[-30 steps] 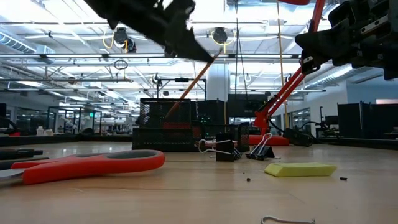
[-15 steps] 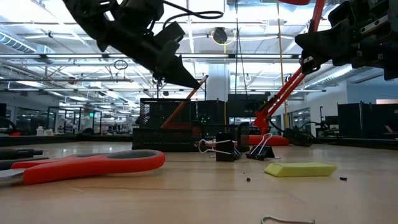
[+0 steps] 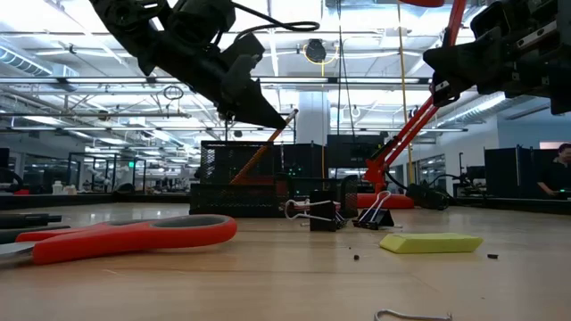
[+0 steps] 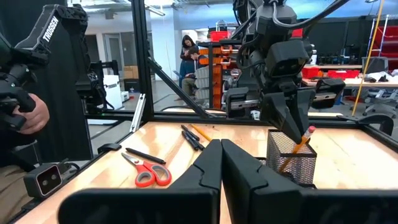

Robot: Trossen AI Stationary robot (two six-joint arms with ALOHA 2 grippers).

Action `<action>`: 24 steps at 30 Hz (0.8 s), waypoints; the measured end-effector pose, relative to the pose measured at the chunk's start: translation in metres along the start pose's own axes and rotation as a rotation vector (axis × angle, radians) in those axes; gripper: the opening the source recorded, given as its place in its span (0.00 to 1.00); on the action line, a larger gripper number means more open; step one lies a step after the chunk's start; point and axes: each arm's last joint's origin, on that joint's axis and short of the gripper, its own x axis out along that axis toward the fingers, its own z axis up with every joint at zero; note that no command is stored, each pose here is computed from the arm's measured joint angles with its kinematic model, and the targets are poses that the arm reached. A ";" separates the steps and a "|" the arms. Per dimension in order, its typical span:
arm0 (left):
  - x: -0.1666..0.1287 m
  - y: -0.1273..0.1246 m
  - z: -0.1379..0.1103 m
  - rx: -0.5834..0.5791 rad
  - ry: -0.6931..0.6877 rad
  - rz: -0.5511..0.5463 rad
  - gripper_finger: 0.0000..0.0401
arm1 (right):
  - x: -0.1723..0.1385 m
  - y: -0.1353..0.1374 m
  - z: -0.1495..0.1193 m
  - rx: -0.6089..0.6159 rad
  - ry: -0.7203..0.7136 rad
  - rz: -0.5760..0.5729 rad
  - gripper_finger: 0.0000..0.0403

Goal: Pick and place office supplies into organizer
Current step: Put the orange pencil into the black desk organizer

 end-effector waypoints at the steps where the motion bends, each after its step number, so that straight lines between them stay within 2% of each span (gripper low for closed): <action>1: 0.000 0.000 0.000 -0.002 0.004 -0.002 0.11 | 0.000 0.000 0.000 0.007 0.000 0.000 0.00; 10: 0.000 0.000 -0.002 0.011 0.018 0.009 0.29 | 0.000 0.000 0.000 0.015 0.000 0.000 0.00; 16: -0.006 -0.005 0.006 0.076 -0.018 -0.001 0.38 | 0.000 0.000 0.000 0.015 0.000 0.000 0.00; 20: -0.027 -0.013 0.022 0.103 -0.080 -0.029 0.41 | 0.000 0.000 -0.001 0.018 0.009 0.000 0.00; 24: -0.070 -0.023 0.030 0.044 -0.026 -0.077 0.42 | 0.000 0.000 -0.002 0.020 0.020 -0.001 0.00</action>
